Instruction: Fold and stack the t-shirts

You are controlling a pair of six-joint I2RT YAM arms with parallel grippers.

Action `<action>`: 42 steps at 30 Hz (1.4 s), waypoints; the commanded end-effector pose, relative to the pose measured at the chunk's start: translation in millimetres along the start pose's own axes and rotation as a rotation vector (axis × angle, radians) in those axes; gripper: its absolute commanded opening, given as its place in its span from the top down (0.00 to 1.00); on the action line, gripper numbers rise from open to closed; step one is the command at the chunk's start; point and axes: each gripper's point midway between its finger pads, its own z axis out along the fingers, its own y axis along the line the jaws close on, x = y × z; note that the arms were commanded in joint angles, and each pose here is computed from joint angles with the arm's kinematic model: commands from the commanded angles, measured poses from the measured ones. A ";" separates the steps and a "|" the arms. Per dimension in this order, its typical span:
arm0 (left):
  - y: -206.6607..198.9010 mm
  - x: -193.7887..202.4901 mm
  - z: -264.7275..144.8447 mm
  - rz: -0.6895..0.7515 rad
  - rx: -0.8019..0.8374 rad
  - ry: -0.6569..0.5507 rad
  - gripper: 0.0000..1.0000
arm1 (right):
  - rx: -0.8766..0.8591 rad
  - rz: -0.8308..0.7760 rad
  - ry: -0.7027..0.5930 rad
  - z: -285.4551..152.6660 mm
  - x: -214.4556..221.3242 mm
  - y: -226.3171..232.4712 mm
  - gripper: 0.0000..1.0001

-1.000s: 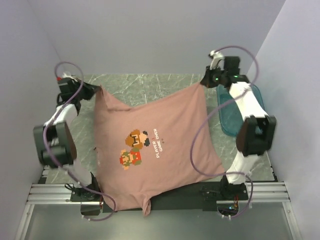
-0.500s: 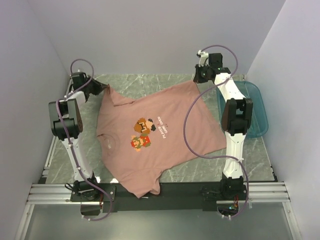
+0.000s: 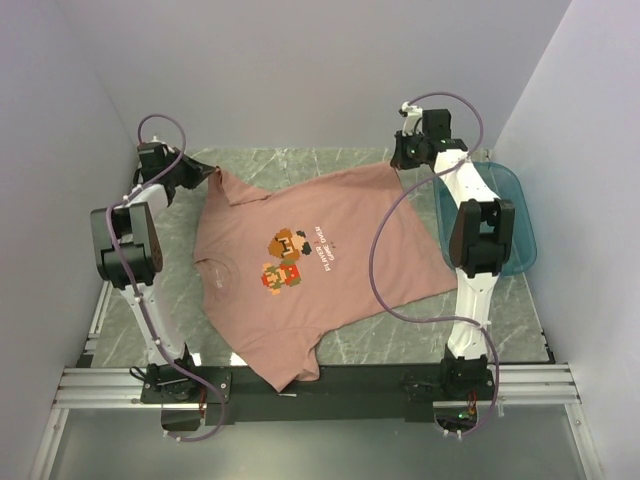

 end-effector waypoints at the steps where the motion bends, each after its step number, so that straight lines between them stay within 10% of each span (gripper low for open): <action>1: -44.8 -9.0 -27.6 0.083 0.111 -0.032 1.00 | 0.012 -0.041 -0.137 -40.8 -45.6 4.7 1.00; 42: -86.4 57.5 -168.6 0.169 0.185 -0.033 1.00 | 0.093 0.018 -0.123 -10.3 -47.0 -33.5 1.00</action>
